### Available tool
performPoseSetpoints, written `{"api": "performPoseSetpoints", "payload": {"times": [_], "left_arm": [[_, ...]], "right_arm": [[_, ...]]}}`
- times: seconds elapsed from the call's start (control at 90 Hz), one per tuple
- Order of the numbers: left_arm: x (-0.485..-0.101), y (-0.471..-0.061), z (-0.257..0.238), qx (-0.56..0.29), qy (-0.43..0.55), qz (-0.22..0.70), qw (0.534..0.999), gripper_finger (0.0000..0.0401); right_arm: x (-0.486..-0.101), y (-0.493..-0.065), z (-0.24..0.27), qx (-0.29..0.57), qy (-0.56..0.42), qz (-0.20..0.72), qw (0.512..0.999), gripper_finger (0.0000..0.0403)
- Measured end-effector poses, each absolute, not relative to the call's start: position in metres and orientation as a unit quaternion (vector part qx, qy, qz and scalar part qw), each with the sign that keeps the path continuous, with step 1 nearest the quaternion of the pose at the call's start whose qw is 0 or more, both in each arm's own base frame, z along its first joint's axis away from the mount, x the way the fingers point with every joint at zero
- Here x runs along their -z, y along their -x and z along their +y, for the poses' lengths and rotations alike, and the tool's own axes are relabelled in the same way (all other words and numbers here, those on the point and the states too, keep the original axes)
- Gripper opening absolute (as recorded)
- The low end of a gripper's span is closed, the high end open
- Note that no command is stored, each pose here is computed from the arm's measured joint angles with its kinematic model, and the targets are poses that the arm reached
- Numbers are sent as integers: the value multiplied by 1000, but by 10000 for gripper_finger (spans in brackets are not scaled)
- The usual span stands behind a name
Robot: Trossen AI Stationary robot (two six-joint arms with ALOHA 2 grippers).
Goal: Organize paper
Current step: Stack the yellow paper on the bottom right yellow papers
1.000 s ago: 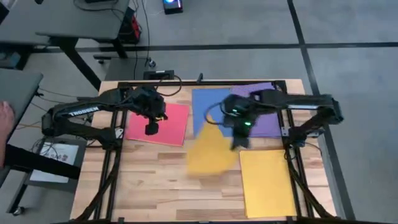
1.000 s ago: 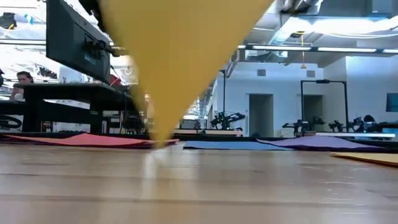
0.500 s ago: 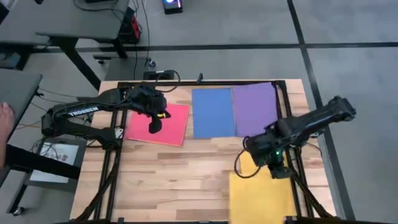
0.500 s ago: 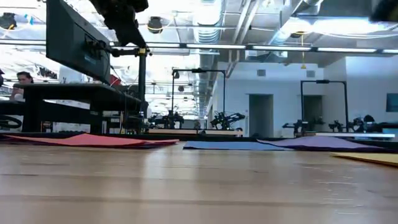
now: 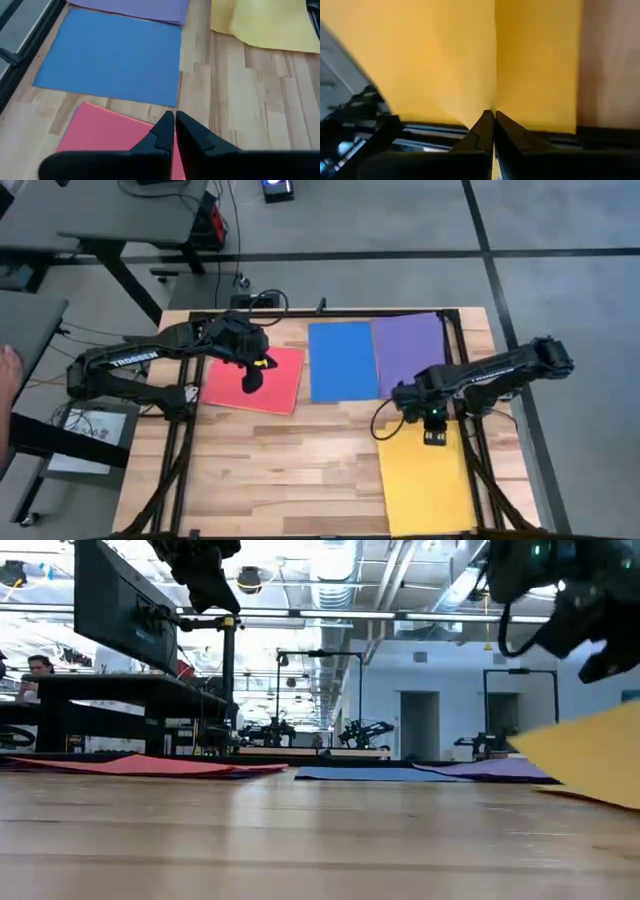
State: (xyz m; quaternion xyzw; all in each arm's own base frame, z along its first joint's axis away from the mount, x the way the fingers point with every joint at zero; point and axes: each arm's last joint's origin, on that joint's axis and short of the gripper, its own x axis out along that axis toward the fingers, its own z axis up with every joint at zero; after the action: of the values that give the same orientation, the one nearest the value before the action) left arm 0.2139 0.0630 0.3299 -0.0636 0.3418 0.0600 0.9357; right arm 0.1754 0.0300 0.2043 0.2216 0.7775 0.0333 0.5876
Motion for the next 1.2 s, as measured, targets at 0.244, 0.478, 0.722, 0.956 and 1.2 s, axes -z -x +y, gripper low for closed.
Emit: {"api": "performPoseSetpoints", "payload": {"times": [0.244, 0.478, 0.722, 0.956, 1.2], "left_arm": [[-330, -214, 63, -65, 77, 341, 935, 1], [-330, -214, 63, -60, 64, 342, 936, 1], [-330, -214, 63, -59, 62, 342, 936, 1], [-329, -213, 63, -59, 62, 345, 935, 1], [-329, -214, 63, -59, 62, 345, 935, 1]], "right_arm": [[-190, -166, 28, -23, -209, 794, 570, 0], [-187, -163, 26, -6, -184, 798, 573, 0], [-186, -166, 26, -8, -175, 790, 587, 0], [-186, -164, 30, -12, -162, 797, 582, 51], [-189, -159, 29, -1, -164, 812, 560, 129]]}}
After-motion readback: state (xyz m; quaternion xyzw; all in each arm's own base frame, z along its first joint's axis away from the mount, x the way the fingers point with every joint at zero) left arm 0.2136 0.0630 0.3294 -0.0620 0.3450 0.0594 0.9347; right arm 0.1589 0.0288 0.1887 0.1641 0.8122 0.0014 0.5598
